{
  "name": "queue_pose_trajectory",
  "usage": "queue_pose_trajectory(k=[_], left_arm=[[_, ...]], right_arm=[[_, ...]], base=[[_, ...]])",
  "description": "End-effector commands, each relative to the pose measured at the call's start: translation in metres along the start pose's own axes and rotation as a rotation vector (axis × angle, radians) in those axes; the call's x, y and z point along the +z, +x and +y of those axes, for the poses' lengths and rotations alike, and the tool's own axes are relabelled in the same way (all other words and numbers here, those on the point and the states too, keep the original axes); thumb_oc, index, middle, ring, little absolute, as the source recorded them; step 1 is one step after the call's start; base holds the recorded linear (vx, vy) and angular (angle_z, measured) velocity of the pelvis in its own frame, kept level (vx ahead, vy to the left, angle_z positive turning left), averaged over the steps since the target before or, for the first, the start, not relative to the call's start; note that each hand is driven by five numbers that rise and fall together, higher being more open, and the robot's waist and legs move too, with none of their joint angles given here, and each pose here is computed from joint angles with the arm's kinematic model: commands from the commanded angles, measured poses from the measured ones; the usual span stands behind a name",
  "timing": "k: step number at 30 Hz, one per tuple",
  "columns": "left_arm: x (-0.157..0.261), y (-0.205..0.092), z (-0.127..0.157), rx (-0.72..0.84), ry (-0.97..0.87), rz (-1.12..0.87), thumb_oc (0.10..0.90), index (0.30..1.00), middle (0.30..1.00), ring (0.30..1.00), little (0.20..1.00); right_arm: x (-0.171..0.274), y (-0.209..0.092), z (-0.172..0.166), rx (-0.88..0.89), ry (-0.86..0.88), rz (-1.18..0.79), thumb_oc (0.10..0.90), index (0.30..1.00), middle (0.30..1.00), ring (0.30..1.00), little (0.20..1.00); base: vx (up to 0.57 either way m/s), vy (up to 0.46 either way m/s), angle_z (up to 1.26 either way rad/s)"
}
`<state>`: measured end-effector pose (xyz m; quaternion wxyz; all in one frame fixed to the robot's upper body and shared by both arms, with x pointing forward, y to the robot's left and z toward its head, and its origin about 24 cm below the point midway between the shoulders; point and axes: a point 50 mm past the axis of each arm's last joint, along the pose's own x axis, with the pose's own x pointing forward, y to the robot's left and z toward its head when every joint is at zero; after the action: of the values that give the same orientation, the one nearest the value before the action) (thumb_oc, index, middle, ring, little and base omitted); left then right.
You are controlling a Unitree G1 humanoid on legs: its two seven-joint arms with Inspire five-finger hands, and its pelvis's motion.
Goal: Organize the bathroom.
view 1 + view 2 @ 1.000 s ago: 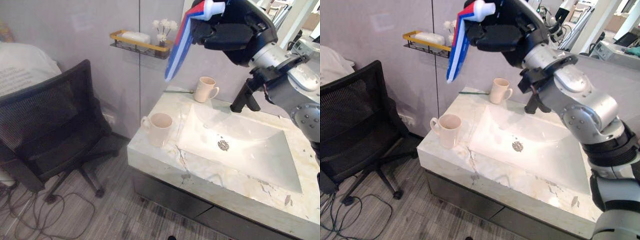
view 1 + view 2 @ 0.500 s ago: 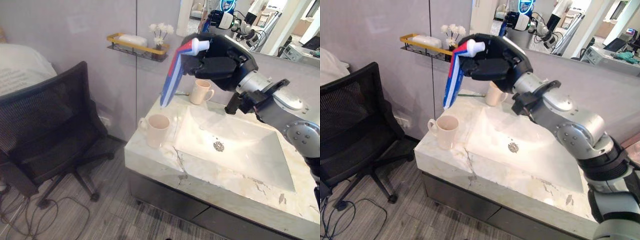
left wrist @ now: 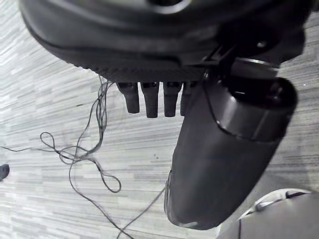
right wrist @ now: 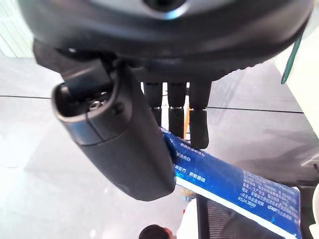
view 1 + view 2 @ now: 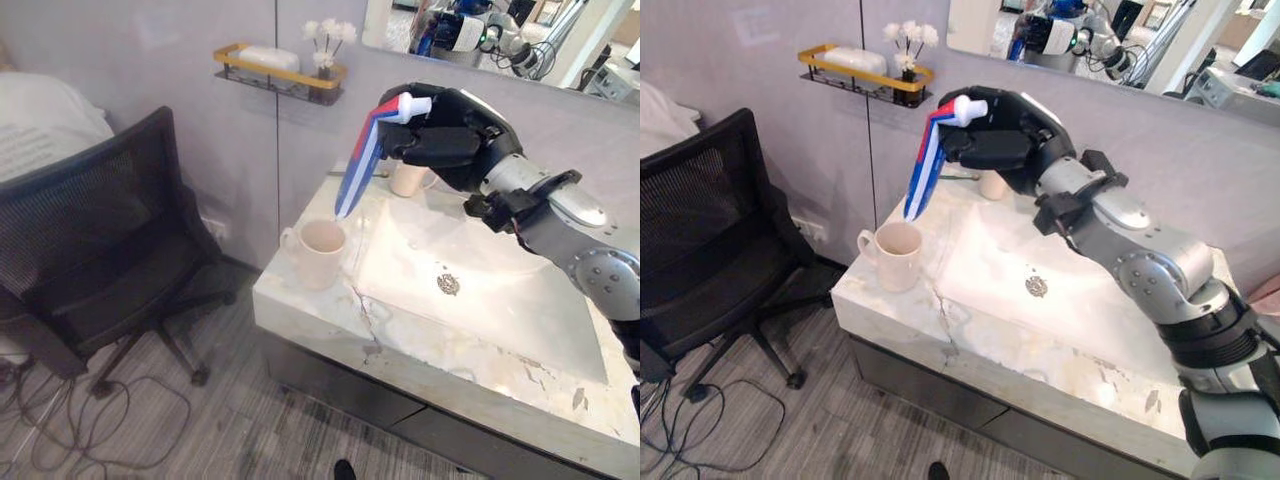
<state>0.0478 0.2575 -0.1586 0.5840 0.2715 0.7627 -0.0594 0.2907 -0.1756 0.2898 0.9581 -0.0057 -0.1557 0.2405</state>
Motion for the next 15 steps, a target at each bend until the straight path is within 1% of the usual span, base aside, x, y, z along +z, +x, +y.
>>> queue_pose_trajectory(k=[1,15], left_arm=[[-0.043,0.008,0.006,0.024,-0.011,0.158,0.800,0.900,0.900,0.900,0.900],[-0.049,0.010,0.006,0.041,0.013,0.151,0.800,0.900,0.900,0.900,0.900]], right_arm=[[0.077,-0.010,-0.024,-0.119,0.017,-0.436,0.400,0.300,0.300,0.300,0.300],[0.090,-0.013,-0.027,-0.170,0.010,-0.501,0.400,0.300,0.300,0.300,0.300]], base=[[0.03,-0.021,0.07],[0.02,-0.012,0.10]])
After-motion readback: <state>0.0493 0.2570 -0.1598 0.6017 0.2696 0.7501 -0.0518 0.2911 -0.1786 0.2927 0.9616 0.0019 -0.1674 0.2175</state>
